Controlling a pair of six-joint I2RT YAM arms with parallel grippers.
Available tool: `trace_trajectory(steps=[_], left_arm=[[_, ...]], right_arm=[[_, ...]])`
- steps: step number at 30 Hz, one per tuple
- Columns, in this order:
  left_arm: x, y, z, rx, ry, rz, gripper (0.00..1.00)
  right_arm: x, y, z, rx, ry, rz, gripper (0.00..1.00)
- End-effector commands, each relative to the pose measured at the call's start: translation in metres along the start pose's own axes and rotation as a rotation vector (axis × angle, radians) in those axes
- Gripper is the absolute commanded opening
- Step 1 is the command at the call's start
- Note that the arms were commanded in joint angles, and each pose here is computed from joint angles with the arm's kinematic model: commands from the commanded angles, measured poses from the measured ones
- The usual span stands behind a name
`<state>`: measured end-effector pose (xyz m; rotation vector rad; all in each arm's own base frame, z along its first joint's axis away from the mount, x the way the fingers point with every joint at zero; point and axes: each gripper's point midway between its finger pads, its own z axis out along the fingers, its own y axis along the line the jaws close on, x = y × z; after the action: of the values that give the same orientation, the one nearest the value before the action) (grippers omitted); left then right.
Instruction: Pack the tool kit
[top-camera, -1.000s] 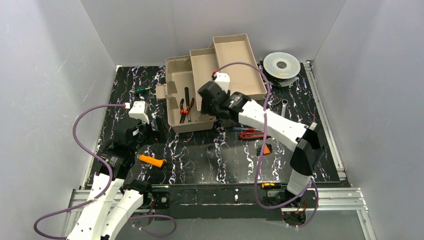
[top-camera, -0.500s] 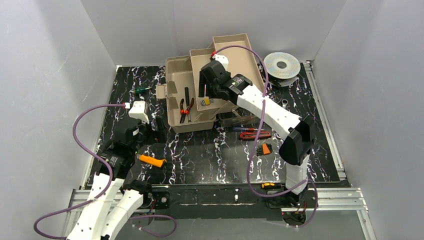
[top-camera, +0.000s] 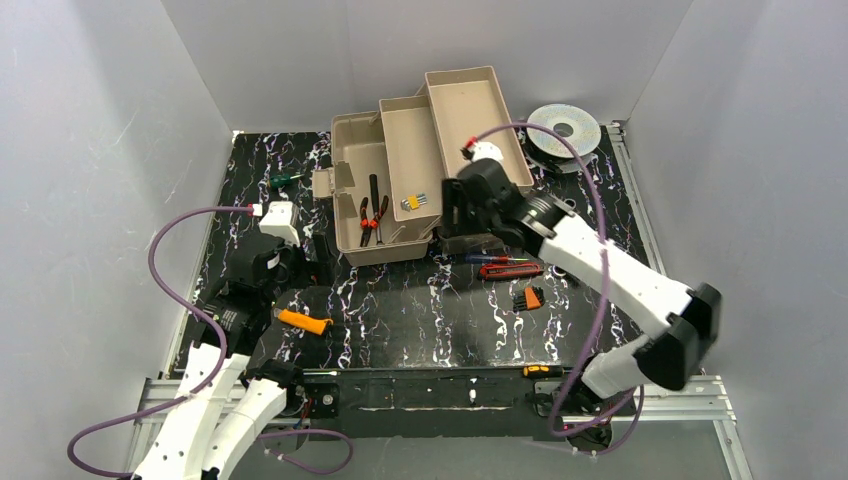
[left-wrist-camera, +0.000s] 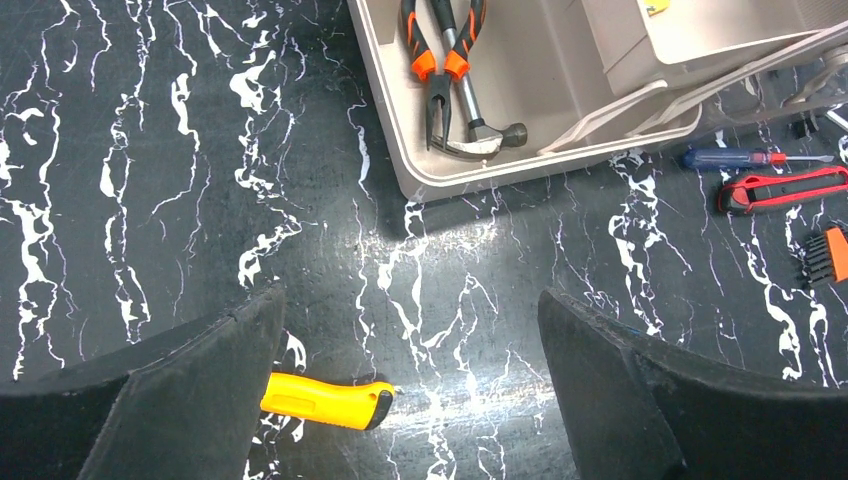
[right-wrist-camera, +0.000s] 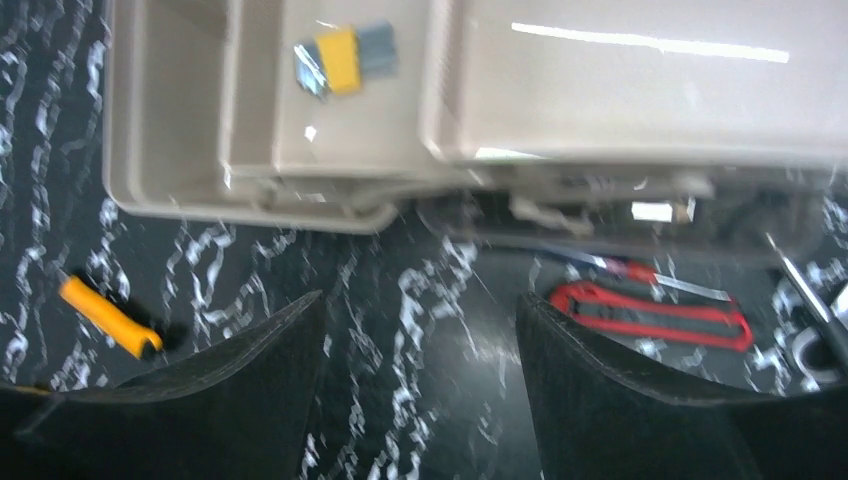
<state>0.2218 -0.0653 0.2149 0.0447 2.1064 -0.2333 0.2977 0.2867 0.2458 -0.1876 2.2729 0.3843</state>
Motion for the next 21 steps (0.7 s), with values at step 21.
trace_trajectory(steps=[21], left_arm=[[0.009,-0.020,0.007,0.117,0.061,0.034,0.98]], right_arm=[[0.191,-0.196,-0.045,0.580,0.107,0.621,0.79]])
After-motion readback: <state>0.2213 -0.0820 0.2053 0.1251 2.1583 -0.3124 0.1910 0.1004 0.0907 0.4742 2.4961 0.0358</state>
